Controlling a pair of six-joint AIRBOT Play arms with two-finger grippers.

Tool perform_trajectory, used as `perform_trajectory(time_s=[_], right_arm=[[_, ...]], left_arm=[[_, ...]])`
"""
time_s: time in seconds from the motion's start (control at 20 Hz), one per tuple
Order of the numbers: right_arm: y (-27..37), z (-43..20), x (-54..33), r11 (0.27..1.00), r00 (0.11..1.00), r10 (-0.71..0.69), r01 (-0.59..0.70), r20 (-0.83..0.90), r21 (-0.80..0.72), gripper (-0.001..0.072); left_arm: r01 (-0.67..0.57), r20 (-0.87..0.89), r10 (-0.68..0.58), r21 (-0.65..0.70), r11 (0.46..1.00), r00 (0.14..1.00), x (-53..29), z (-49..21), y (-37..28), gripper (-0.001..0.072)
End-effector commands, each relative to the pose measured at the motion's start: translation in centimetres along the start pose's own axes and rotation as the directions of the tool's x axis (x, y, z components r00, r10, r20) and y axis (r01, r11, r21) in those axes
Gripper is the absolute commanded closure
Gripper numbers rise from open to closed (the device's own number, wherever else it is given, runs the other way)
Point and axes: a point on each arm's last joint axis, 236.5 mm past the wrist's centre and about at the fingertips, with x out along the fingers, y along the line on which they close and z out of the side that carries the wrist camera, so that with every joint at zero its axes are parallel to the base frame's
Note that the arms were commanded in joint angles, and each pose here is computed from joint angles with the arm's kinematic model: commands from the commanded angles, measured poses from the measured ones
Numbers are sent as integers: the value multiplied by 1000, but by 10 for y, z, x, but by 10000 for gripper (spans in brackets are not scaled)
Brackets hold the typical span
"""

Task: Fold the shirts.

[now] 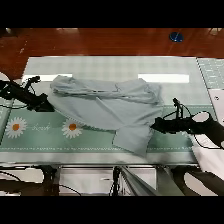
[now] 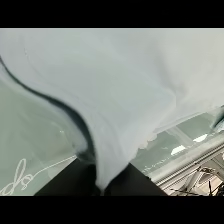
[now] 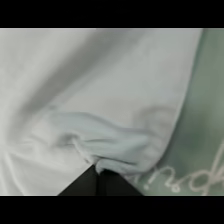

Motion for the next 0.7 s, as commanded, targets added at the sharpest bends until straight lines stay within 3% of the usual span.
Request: perform_trajectory(time_s=[0.0,0.1,0.25,0.45,0.65], right_arm=[[25,17,-6,997,998,47,-44,46,-61,688],[63,39,-38,982,989,110,-92,102,-166,689],[145,93,-132,931,912,240,-119,332,-346,690],[250,118,-292,834,725,395,-25,564,-552,690],[306,103,-420,782,535,463,129,707,-610,690]], left_arm=[[17,52,-20,41,999,998,-17,11,-14,676],[39,187,-60,115,993,980,-56,35,-49,677],[8,418,-115,248,969,901,-143,60,-116,677],[-167,673,-182,420,892,717,-268,33,-219,677],[-386,832,-250,469,794,495,-357,-42,-307,677]])
